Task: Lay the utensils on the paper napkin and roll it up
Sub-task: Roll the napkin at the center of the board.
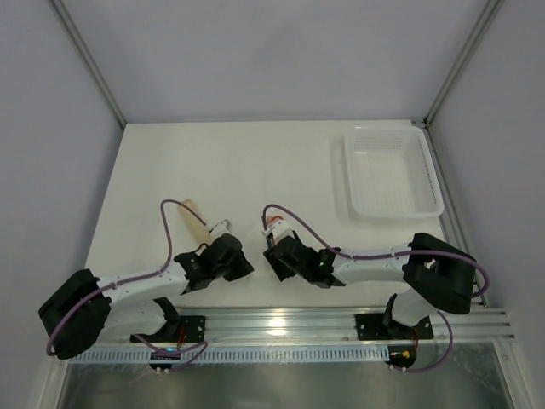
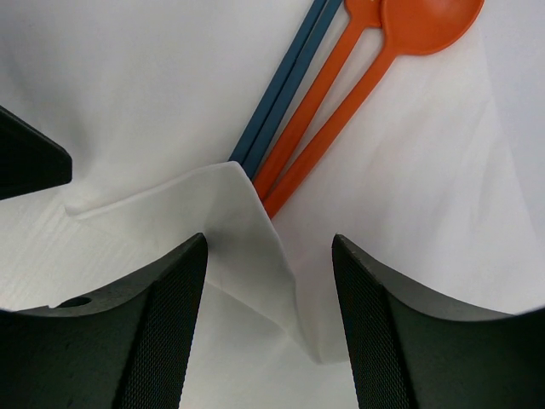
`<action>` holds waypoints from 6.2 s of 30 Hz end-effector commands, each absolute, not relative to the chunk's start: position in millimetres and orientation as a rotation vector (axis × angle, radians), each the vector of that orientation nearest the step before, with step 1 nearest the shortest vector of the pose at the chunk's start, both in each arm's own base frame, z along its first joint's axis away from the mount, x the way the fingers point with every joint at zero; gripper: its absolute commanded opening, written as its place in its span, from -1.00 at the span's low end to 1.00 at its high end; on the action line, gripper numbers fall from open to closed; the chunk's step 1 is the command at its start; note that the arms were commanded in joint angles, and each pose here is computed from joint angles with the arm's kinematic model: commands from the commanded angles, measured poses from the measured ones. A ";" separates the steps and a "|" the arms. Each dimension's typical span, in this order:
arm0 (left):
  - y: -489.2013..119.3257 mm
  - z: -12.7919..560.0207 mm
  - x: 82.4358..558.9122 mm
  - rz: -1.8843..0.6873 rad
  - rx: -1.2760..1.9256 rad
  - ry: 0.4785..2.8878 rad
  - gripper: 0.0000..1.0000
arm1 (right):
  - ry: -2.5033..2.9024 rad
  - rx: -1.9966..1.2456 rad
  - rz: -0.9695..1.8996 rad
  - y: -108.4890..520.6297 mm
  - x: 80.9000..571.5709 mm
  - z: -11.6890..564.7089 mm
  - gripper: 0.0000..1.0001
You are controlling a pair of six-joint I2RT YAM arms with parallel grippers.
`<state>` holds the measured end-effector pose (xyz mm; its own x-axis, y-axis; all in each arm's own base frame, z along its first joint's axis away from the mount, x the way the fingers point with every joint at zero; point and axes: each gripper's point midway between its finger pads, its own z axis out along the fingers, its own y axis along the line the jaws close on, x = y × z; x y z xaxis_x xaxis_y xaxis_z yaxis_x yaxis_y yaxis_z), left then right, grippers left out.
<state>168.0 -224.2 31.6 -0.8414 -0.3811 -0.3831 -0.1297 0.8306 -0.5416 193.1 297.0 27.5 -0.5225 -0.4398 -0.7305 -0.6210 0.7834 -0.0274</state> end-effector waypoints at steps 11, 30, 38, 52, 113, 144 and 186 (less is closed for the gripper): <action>-251.1 66.4 186.0 -0.850 -0.369 2.407 -0.99 | 2.204 -0.765 0.324 297.7 193.6 29.3 0.29; -281.5 45.1 189.9 -0.883 -0.329 2.462 -1.00 | 2.205 -0.765 0.326 297.4 193.1 30.7 0.29; -282.1 38.5 191.6 -0.845 -0.338 2.488 -1.00 | 2.206 -0.771 0.333 298.9 192.5 31.7 0.29; -273.3 22.0 187.6 -0.753 -0.354 2.547 -1.00 | 2.209 -0.755 0.331 298.2 193.1 39.6 0.31; -282.6 29.4 196.1 -0.690 -0.233 2.571 -1.00 | 2.345 -0.445 1.307 318.3 191.8 45.4 -0.88; -283.2 46.4 189.8 -0.714 -0.151 2.510 -0.94 | 2.395 -0.352 1.321 301.1 183.8 17.0 -0.92; -270.8 54.0 194.9 -0.603 -0.139 2.460 -1.00 | 2.418 -0.359 1.300 299.9 187.5 13.0 -0.92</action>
